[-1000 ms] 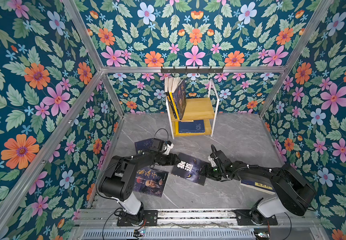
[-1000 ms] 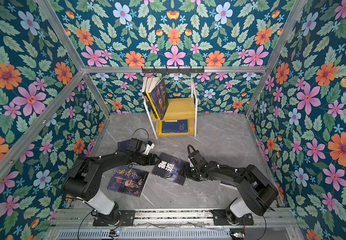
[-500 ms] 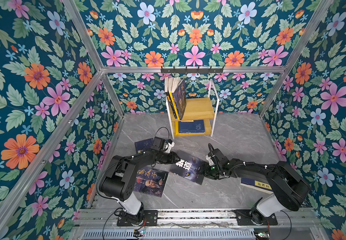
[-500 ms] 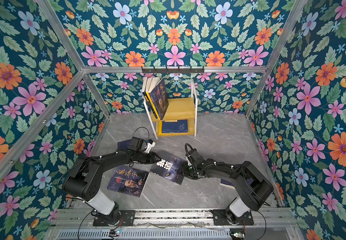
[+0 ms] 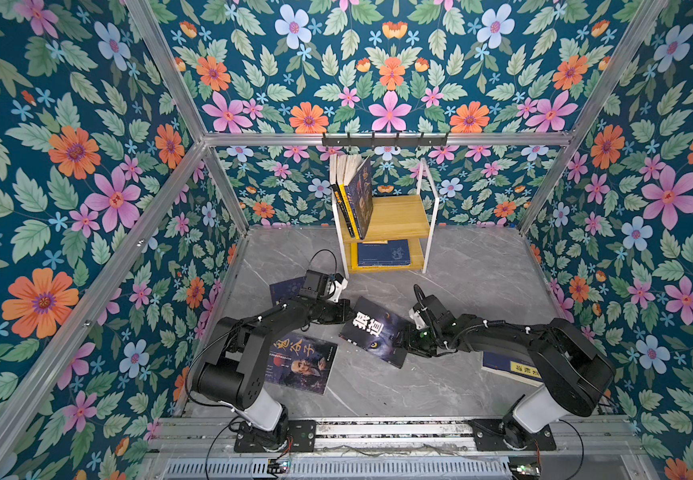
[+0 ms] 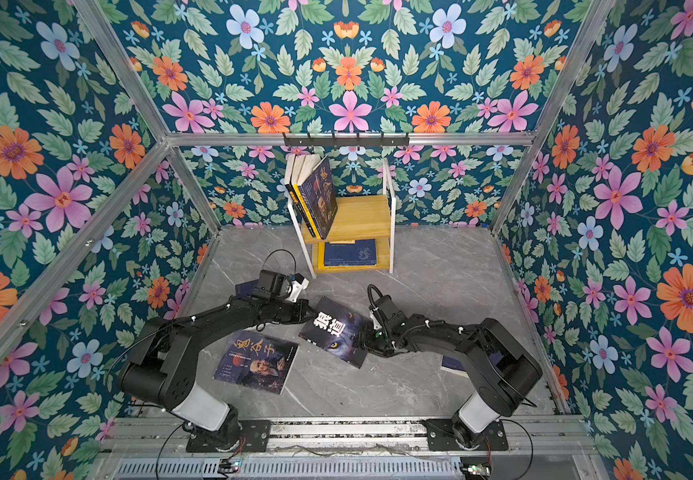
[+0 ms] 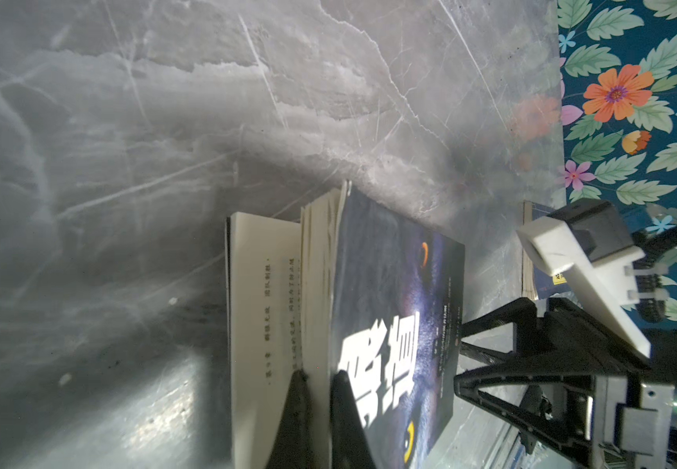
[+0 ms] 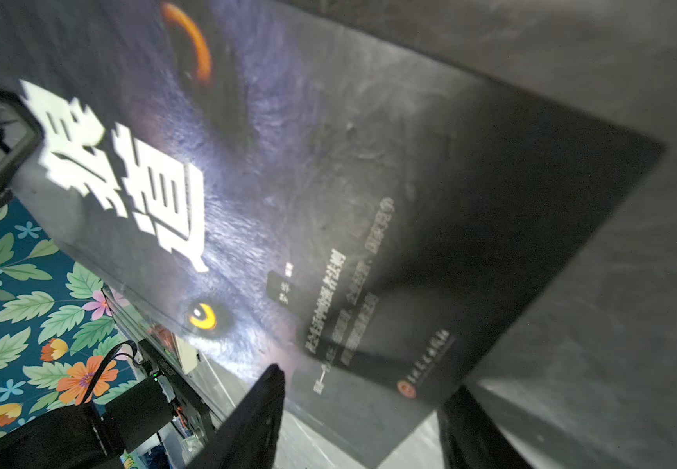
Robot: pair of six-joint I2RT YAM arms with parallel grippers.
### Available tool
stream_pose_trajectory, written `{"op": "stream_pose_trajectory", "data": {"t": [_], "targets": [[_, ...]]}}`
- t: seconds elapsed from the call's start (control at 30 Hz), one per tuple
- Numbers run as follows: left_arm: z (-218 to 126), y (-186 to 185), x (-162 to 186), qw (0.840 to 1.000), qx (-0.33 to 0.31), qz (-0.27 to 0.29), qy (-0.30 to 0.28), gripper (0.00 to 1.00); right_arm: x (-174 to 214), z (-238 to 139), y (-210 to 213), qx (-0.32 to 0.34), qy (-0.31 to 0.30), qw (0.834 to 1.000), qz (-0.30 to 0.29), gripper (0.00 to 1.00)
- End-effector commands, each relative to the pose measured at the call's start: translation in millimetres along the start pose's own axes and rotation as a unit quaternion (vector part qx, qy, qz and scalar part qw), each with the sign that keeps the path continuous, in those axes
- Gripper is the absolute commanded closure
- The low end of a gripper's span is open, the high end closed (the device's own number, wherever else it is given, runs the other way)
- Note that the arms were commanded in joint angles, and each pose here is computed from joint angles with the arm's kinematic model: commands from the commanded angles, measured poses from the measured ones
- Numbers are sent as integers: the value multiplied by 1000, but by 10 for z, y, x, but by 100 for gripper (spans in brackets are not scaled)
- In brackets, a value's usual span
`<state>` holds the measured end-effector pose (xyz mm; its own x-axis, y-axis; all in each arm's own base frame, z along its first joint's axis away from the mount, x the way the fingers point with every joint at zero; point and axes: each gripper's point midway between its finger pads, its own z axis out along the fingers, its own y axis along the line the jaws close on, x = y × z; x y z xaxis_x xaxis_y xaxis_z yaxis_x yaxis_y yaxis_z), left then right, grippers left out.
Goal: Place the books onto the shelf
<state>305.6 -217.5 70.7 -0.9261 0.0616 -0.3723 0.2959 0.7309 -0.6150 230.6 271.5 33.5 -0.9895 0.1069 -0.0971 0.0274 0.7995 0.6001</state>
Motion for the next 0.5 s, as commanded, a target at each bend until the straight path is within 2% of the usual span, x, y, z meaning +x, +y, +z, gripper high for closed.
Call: {"op": "stream_pose_trajectory", "data": {"t": [0.0,0.17,0.33,0.4,0.47], "targets": [[-16,-70,29,1000,17,-1,9,100,45,-52,-149,32,-5,999,-6,41],[-26,-81,0,1000,18,-2,8,100,97,-256,-299,71,-22,997,-26,41],[-18,-97,16,1000,24,-4,15,100,50,-631,-407,130,-85,985,-69,39],[-35,-104,9,1000,23,-4,14,100,-35,-840,-275,152,-137,969,-138,38],[-39,-101,5,1000,23,-4,13,100,-84,-978,-63,161,-182,945,-219,37]]}}
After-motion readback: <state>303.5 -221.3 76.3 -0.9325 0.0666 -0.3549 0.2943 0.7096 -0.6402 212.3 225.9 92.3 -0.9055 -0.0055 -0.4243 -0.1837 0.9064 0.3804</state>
